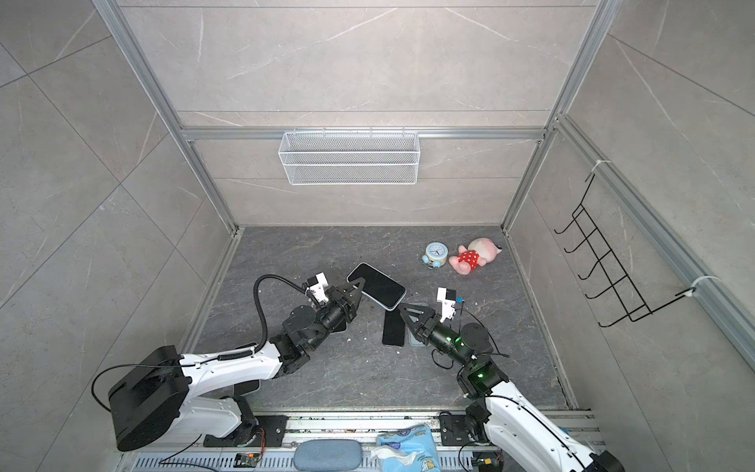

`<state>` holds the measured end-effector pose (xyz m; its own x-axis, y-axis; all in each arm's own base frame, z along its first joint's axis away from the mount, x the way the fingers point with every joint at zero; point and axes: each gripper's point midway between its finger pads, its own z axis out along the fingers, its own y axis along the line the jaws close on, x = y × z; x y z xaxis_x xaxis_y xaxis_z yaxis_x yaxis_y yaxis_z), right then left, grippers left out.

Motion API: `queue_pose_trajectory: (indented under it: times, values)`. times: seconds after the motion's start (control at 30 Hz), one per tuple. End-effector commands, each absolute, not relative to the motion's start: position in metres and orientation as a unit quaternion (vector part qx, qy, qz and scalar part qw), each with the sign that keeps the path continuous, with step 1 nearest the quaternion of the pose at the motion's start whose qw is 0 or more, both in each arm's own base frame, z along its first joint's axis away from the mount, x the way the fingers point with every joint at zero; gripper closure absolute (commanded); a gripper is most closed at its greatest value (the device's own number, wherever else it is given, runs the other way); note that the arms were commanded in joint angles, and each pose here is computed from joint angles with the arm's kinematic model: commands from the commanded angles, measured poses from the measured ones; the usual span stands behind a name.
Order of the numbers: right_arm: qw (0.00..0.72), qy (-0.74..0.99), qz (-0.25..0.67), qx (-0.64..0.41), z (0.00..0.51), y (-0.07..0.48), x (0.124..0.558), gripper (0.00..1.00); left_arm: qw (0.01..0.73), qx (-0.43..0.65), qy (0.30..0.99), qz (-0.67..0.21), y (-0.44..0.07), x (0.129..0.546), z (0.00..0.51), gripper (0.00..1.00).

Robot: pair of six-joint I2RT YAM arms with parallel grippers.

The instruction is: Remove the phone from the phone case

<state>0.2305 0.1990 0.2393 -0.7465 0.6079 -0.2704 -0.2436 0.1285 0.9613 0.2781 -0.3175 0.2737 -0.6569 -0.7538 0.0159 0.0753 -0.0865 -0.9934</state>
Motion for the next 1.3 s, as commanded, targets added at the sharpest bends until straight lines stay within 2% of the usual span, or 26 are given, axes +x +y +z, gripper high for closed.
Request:
queue_pose_trajectory:
  times: [0.0, 1.27]
  values:
    - [0.331, 0.672, 0.649, 0.134, 0.241, 0.200, 0.230, 0.41, 0.311, -0.269, 0.534, -0.739, -0.313, 0.274, 0.327, 1.00]
    - [0.335, 0.661, 0.659, 0.128, 0.247, 0.201, 0.230, 0.41, 0.316, -0.266, 0.536, -0.737, -0.318, 0.272, 0.319, 1.00]
